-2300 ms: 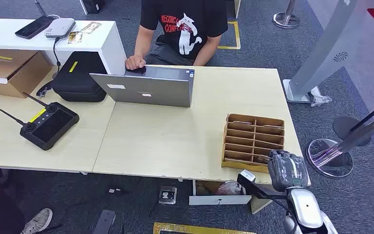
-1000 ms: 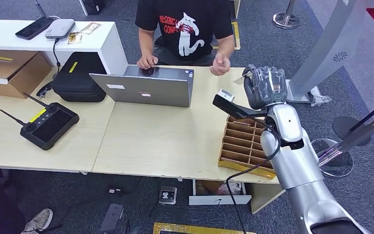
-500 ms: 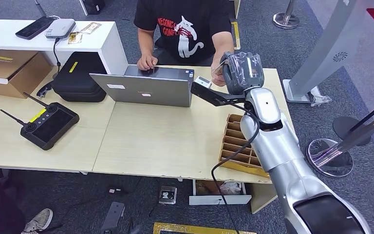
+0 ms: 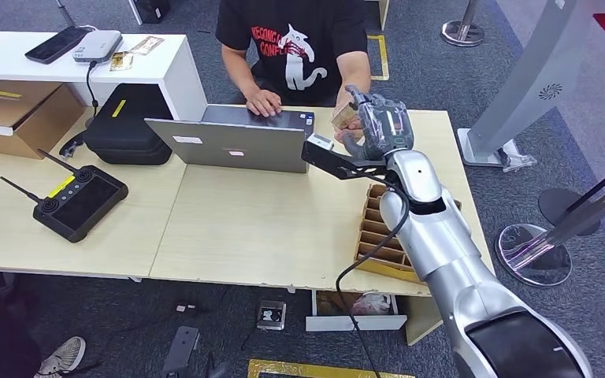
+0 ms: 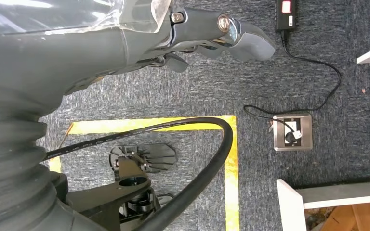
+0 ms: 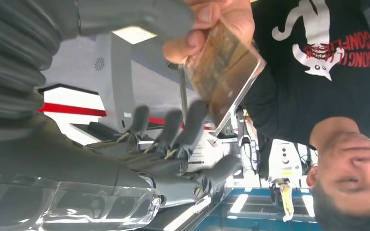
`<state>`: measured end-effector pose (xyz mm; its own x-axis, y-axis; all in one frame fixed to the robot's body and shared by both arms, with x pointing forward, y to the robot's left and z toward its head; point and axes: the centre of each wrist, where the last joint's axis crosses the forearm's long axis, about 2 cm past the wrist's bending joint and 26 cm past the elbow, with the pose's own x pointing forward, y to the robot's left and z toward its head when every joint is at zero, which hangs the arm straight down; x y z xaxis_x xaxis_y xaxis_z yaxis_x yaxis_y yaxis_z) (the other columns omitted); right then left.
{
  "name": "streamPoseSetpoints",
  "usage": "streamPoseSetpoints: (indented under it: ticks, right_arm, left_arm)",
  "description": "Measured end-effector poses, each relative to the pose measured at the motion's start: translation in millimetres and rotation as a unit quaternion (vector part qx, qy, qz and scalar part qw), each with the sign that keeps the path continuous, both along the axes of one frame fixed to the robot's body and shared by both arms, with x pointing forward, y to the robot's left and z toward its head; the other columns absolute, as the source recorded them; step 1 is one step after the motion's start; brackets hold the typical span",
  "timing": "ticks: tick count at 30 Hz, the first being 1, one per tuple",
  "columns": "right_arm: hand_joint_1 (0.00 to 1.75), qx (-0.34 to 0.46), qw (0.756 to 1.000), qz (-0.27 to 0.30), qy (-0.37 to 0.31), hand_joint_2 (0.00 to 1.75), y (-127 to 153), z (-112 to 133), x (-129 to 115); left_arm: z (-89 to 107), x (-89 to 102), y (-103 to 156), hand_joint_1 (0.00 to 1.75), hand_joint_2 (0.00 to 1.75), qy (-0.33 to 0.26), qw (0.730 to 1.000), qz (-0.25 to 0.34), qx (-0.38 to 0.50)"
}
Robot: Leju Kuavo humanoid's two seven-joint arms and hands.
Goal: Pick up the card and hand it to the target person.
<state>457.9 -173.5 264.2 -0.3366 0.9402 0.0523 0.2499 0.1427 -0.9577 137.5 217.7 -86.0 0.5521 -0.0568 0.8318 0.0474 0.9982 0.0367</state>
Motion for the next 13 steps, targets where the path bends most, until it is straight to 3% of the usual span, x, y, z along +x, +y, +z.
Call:
streamPoseSetpoints:
  ticks: [6, 13]
  right_arm:
    - [0.00, 0.032, 0.999, 0.012, 0.012, 1.75, -8.0, 3.3, 0.7]
    - [0.00, 0.086, 0.995, 0.034, 0.036, 1.75, -55.6, 2.2, 0.0]
  left_arm:
    - [-1.1, -2.4, 2.5, 0.00, 0.00, 0.002, 1.000, 0.007, -0.001]
    - [-3.9, -9.9, 7.3, 0.00, 0.00, 0.005, 1.000, 0.014, 0.000]
